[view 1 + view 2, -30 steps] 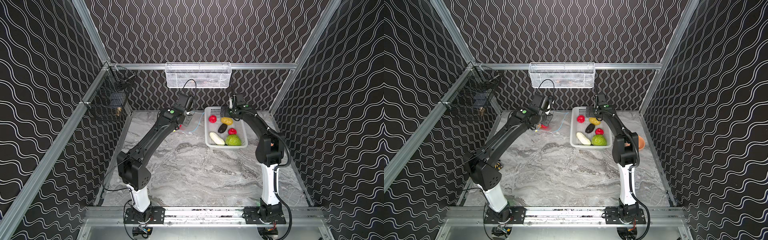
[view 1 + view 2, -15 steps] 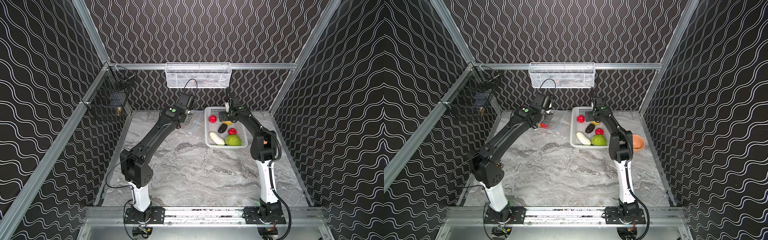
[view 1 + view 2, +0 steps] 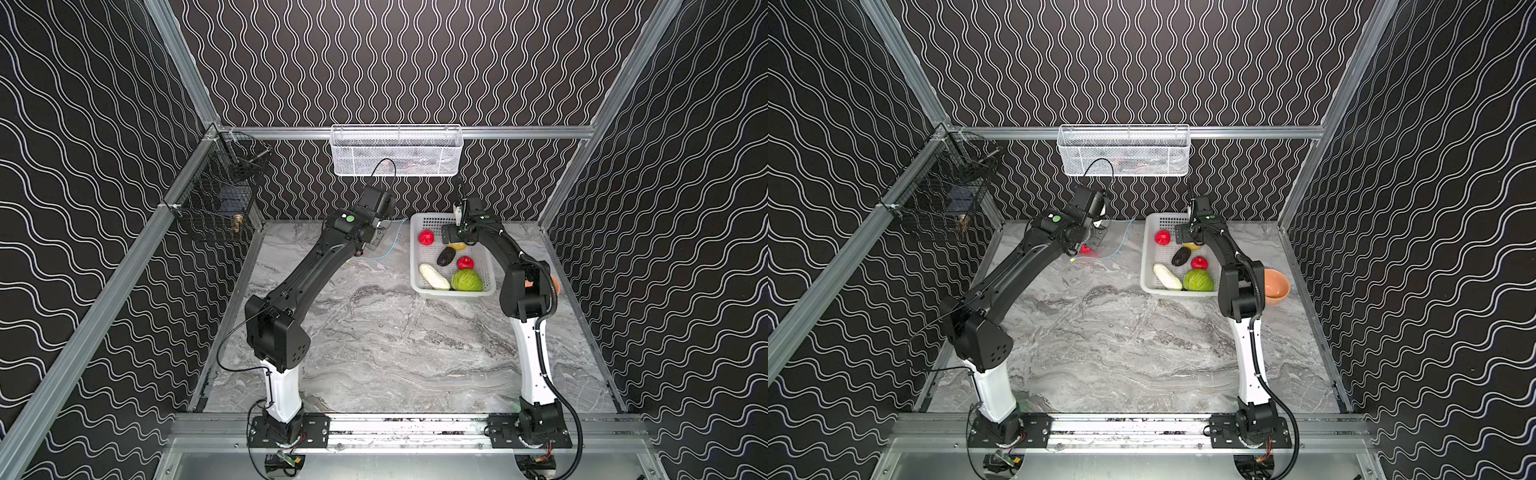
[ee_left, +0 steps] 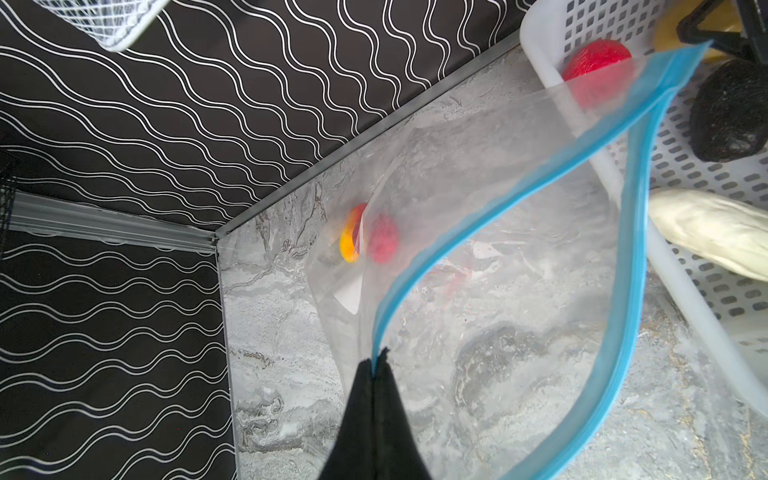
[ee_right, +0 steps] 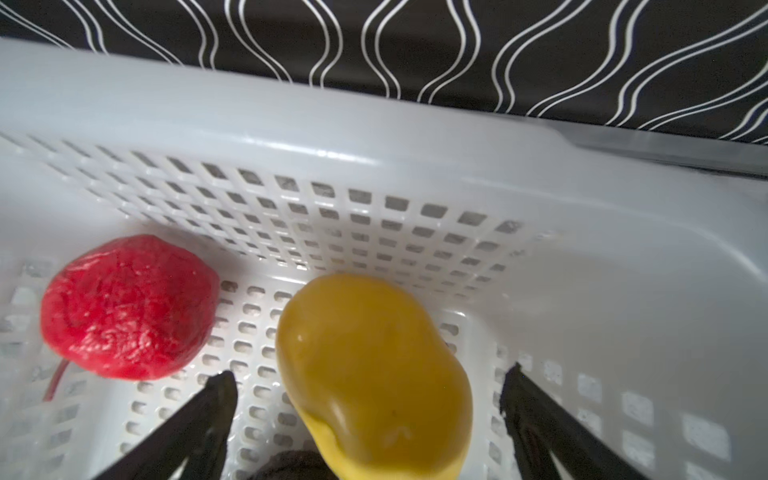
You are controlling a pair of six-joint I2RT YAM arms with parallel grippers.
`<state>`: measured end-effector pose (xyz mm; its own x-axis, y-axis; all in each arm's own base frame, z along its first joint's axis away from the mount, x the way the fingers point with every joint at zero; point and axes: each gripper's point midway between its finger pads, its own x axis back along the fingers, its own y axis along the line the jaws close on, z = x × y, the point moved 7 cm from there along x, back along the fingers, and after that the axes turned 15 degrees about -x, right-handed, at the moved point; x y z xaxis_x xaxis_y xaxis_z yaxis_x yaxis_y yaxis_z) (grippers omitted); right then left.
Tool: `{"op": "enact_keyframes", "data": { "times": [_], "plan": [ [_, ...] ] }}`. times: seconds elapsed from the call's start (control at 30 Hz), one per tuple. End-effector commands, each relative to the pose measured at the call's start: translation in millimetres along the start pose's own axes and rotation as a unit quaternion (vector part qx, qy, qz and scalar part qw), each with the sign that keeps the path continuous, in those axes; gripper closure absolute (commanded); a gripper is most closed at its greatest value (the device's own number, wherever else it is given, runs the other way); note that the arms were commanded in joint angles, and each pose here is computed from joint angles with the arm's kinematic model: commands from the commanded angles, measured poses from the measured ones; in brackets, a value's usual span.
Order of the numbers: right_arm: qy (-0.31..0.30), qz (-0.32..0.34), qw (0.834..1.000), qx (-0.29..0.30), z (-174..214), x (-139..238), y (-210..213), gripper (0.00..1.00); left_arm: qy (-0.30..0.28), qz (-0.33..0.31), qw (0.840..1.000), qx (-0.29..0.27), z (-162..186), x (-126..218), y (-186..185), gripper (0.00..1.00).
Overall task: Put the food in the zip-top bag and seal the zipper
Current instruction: 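Lower the right gripper onto the yellow potato and close on it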
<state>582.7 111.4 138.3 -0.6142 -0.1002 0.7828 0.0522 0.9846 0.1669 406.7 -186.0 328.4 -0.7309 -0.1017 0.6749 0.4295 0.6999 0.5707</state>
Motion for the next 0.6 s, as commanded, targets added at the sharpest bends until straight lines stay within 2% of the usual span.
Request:
{"op": "enact_keyframes", "data": {
  "times": [0.0, 0.17, 0.57],
  "plan": [
    [0.002, -0.018, 1.0, -0.01, 0.8, -5.6, 2.5, 0.01, 0.002, 0.005, 1.0, 0.008, 0.9, 0.0, -0.7, 1.0],
    [0.024, -0.028, 0.999, -0.023, 9.0, -12.5, 3.7, 0.01, 0.001, 0.009, 1.0, 0.011, 0.6, 1.0, -0.7, 1.0],
    [0.067, -0.134, 0.983, -0.108, 17.5, 7.2, 29.1, 0.02, -0.006, 0.013, 1.0, 0.012, 6.3, 5.4, -2.2, 1.0]
  ]
}}
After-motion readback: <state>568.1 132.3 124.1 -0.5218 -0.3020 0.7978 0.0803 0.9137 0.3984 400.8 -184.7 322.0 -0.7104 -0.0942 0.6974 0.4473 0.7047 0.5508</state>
